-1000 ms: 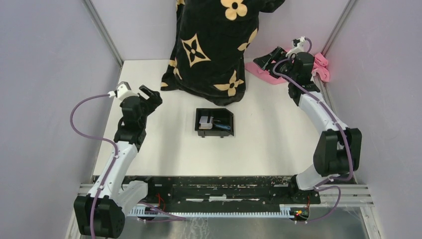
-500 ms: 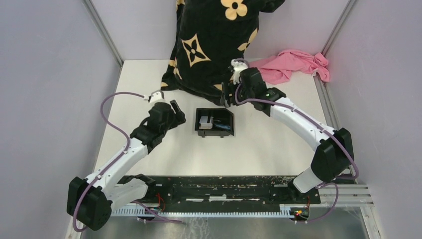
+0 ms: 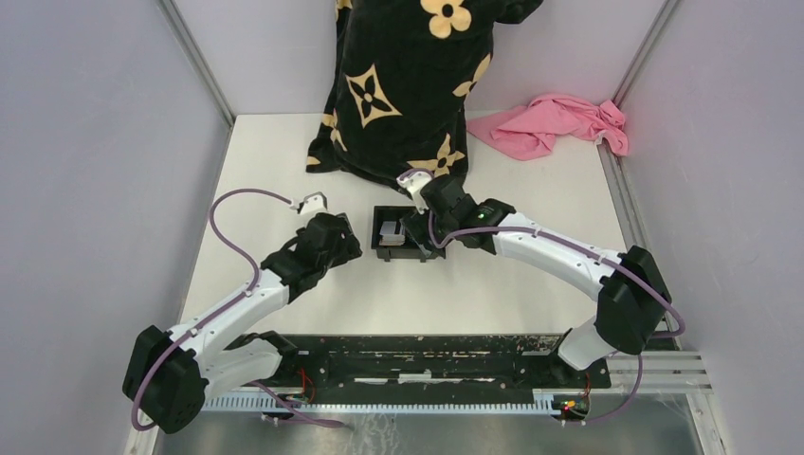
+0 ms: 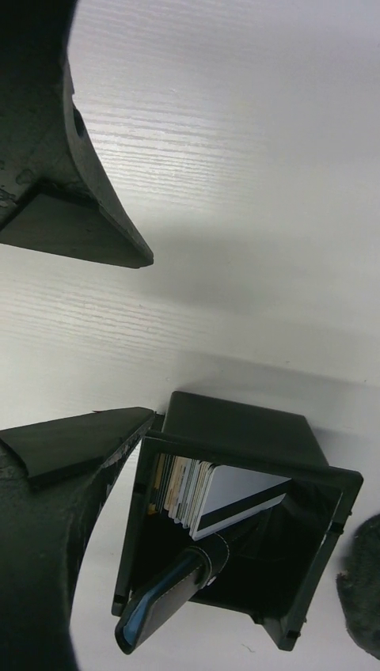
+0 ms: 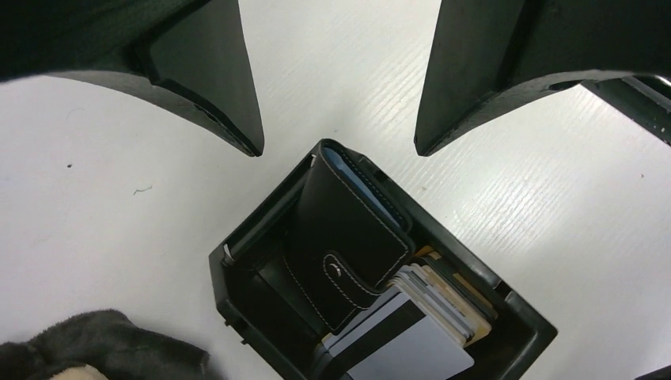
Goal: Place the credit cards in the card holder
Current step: Pick up the card holder from the storage box.
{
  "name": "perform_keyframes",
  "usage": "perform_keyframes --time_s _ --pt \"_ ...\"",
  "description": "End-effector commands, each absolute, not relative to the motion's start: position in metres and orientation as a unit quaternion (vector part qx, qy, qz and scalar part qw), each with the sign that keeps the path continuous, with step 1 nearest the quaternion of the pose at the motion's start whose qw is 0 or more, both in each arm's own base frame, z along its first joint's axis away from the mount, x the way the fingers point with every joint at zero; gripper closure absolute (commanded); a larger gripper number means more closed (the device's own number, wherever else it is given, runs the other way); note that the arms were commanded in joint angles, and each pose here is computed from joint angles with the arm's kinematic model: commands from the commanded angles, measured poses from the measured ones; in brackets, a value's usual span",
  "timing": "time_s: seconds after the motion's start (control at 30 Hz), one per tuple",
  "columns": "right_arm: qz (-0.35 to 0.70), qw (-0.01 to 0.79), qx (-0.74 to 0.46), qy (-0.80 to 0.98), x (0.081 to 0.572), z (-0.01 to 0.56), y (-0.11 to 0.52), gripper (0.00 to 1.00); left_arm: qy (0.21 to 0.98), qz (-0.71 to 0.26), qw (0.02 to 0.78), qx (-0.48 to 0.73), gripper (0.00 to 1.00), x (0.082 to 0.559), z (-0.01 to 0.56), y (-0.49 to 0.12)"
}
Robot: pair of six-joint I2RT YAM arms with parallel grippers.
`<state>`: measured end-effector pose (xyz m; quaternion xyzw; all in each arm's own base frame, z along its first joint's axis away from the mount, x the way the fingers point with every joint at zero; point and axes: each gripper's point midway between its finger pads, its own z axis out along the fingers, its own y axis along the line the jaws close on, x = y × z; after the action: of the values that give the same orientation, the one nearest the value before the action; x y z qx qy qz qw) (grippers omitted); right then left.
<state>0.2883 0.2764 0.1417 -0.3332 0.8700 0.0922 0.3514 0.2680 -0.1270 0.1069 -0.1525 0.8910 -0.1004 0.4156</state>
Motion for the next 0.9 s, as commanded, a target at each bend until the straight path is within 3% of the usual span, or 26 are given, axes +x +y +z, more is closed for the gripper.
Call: perform_keyframes --time_s 0.0,0.87 --pt "0.078 0.375 -0.36 0.851 0.288 0.151 0.282 0.23 0.885 -0.114 0.42 -0.168 0.28 0.267 0.108 -0.134" --pt "0.079 0.354 -0.424 0.83 0.304 0.133 0.32 0.27 0.884 -0.102 0.425 -0.166 0.29 0.267 0.106 -0.132"
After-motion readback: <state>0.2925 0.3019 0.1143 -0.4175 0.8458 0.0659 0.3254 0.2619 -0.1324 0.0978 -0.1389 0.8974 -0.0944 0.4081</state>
